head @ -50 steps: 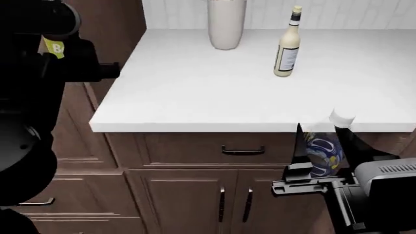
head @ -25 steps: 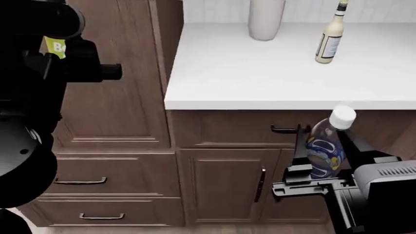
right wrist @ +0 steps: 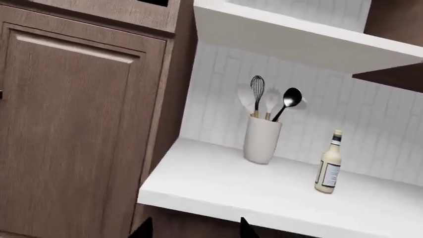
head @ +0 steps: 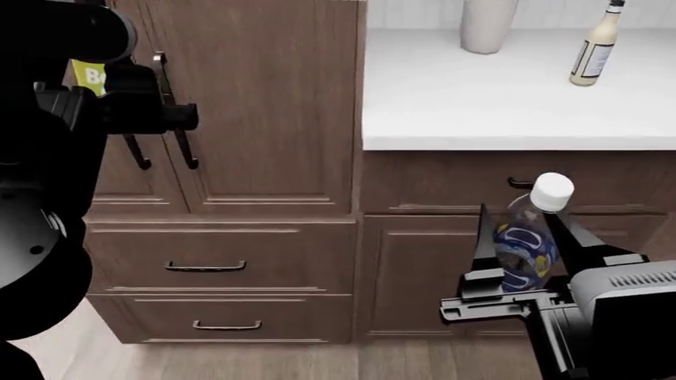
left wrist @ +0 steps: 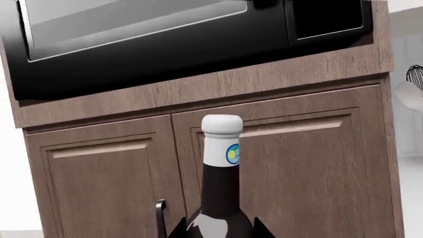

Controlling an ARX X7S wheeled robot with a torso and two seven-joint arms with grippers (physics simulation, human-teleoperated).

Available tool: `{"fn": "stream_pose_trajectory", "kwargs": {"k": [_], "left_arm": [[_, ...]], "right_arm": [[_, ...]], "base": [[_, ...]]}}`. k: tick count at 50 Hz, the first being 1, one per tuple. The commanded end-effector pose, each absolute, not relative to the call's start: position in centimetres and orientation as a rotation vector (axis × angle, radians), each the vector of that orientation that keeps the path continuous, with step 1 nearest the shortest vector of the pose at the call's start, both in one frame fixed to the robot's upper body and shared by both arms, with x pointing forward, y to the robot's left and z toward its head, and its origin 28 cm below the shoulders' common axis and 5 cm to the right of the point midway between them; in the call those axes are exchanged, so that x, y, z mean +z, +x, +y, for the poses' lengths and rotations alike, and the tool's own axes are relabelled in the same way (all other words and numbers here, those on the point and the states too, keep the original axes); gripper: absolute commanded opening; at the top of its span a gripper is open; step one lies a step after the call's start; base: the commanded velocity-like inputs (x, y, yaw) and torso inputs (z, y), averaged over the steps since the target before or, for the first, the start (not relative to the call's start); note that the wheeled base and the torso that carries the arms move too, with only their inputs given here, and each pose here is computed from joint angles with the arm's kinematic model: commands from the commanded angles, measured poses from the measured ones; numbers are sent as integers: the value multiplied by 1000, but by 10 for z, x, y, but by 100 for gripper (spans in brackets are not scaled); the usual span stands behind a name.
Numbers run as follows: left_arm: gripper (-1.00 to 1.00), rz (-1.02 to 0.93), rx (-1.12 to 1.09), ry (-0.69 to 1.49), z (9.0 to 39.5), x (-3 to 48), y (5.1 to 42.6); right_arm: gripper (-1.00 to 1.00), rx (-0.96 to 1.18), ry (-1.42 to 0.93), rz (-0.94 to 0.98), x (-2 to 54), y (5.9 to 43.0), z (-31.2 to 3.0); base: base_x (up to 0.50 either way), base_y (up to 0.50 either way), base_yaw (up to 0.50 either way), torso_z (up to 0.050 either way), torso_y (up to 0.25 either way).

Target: Move the drinks to the dining counter.

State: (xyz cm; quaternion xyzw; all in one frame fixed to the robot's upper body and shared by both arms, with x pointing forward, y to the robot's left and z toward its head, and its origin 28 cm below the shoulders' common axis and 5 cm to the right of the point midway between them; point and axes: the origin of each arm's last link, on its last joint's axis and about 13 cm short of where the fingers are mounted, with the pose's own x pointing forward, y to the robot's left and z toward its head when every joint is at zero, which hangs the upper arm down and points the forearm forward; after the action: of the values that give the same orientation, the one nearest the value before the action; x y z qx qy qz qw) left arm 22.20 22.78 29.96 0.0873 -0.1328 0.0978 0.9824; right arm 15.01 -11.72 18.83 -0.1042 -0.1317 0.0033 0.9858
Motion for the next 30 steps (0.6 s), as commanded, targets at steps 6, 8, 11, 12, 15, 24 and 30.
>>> {"fn": "stream_pose_trajectory", "kwargs": {"k": [6, 8, 11, 12, 15, 24, 30], "left_arm": [[-100, -273, 203, 169, 228, 301, 222], [-100, -273, 202, 170, 228, 300, 222], [-100, -274, 203, 170, 229, 300, 222], [-100, -275, 204, 169, 229, 301, 222], [-100, -273, 204, 171, 229, 300, 222], [-100, -276, 204, 170, 229, 300, 220], [-100, -275, 202, 169, 229, 299, 221]], "right_arm": [[-100, -14, -256, -299, 191, 154, -117], [-100, -11, -256, -302, 191, 154, -117], [-100, -13, -262, -300, 190, 154, -117], [-100, -14, -266, -298, 190, 153, -117], [-100, -15, -271, -298, 190, 153, -117], [-100, 2, -271, -301, 191, 151, -116], [-100, 2, -282, -300, 191, 152, -116]], "base": [[-64, 500, 0, 0, 0], [0, 500, 0, 0, 0], [0, 500, 0, 0, 0], [0, 500, 0, 0, 0], [0, 500, 0, 0, 3], [1, 500, 0, 0, 1], [16, 500, 0, 2, 0]]}}
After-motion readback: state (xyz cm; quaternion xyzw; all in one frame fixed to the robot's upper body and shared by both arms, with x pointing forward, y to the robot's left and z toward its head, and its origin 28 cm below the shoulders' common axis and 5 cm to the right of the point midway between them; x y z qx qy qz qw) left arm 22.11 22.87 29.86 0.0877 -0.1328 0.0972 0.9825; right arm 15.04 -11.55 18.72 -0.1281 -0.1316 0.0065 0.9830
